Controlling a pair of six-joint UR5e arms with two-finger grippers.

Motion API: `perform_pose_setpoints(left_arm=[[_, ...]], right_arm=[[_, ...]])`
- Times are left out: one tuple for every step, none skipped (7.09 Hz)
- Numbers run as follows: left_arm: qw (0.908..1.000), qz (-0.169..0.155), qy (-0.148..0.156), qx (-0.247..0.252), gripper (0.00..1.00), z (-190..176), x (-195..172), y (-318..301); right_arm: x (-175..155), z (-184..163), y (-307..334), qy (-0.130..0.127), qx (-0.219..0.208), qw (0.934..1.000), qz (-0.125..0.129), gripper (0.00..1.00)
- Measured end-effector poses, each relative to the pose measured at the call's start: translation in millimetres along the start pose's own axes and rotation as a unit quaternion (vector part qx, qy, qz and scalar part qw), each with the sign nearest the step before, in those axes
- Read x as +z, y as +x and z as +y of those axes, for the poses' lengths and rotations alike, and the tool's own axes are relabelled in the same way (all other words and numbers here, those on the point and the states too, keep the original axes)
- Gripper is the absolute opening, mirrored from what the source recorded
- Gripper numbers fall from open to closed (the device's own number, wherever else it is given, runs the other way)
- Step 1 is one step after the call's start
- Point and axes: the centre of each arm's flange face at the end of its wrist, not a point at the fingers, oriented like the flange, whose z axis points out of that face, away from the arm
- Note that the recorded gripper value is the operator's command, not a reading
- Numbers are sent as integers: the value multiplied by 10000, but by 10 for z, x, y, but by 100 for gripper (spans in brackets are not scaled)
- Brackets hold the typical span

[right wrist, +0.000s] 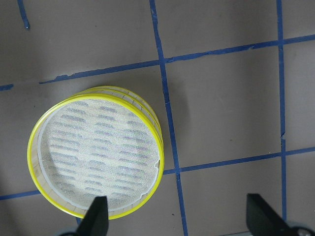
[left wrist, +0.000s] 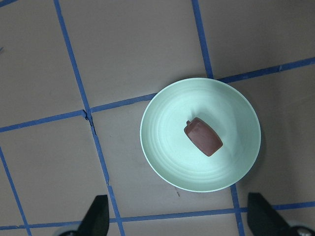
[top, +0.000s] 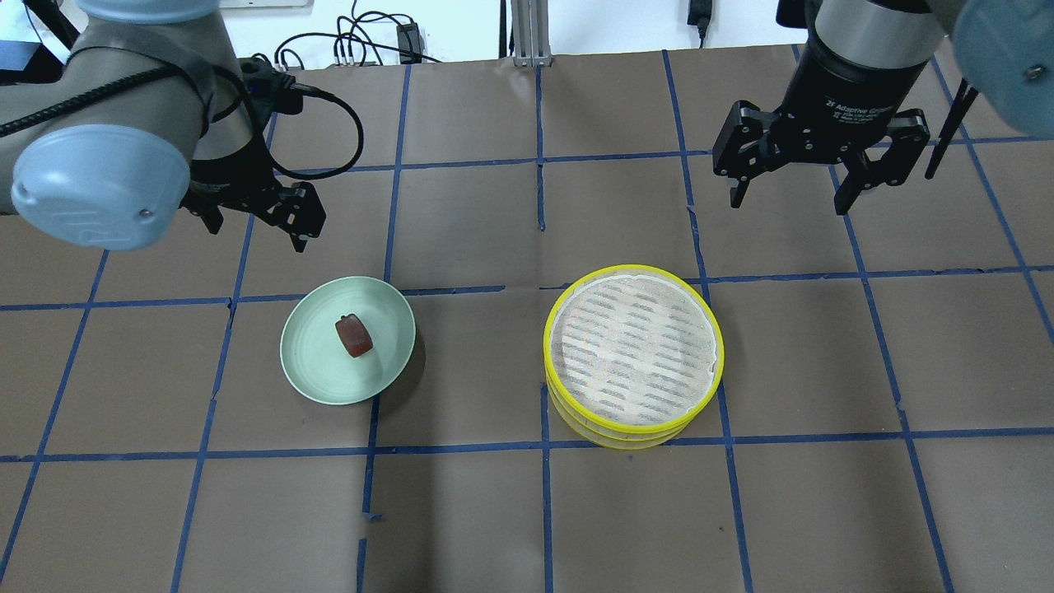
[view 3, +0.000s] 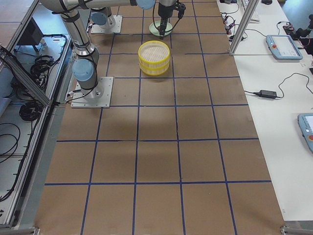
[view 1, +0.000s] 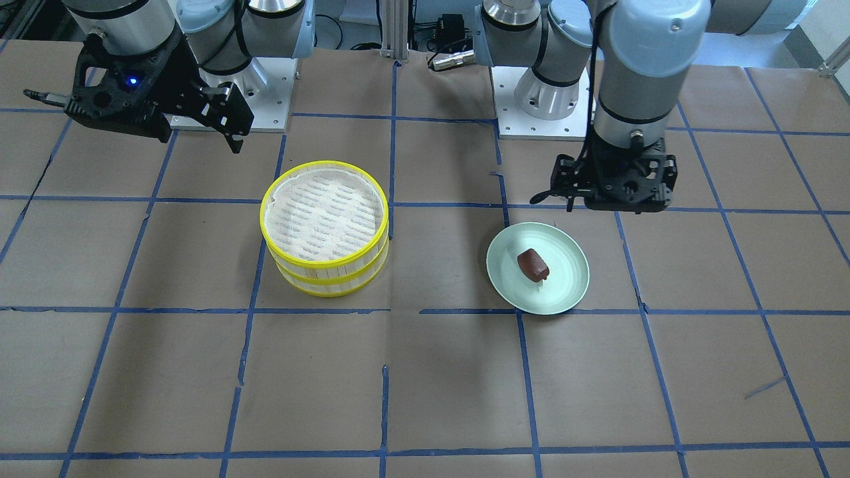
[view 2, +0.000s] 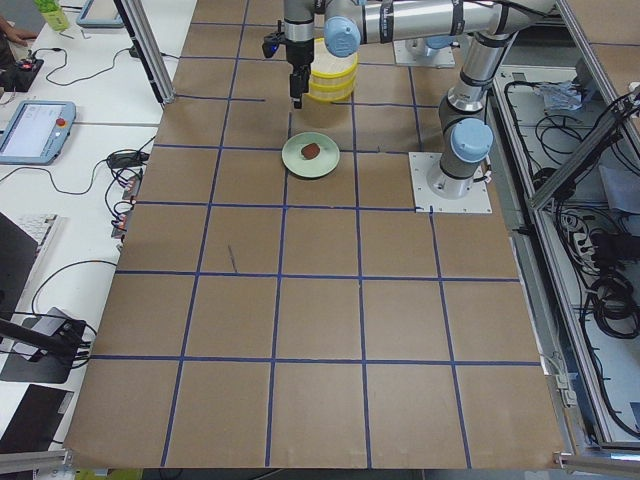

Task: Place buns in different layers of steamer

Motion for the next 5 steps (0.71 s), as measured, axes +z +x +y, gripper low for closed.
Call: perform_pose_setpoints(left_arm=[[9996, 20, -26, -268, 100, -20, 61, -409], [9988, 100, -19, -478, 100, -30, 170, -849], [9966, 364, 98, -730, 100, -81, 327, -1237], [9921, 722, 274, -989, 100, -214, 534, -1454], [9877, 946, 397, -1182, 100, -361, 757, -1535]], right_arm=[[14, -35, 33, 3, 34, 10000, 11, 100], [31, -79, 77, 9, 79, 10000, 23, 100], [73, -140, 115, -21, 119, 9999, 30, 100], [125, -202, 134, -68, 142, 9999, 33, 100], [141, -247, 139, -45, 148, 9999, 28, 100]])
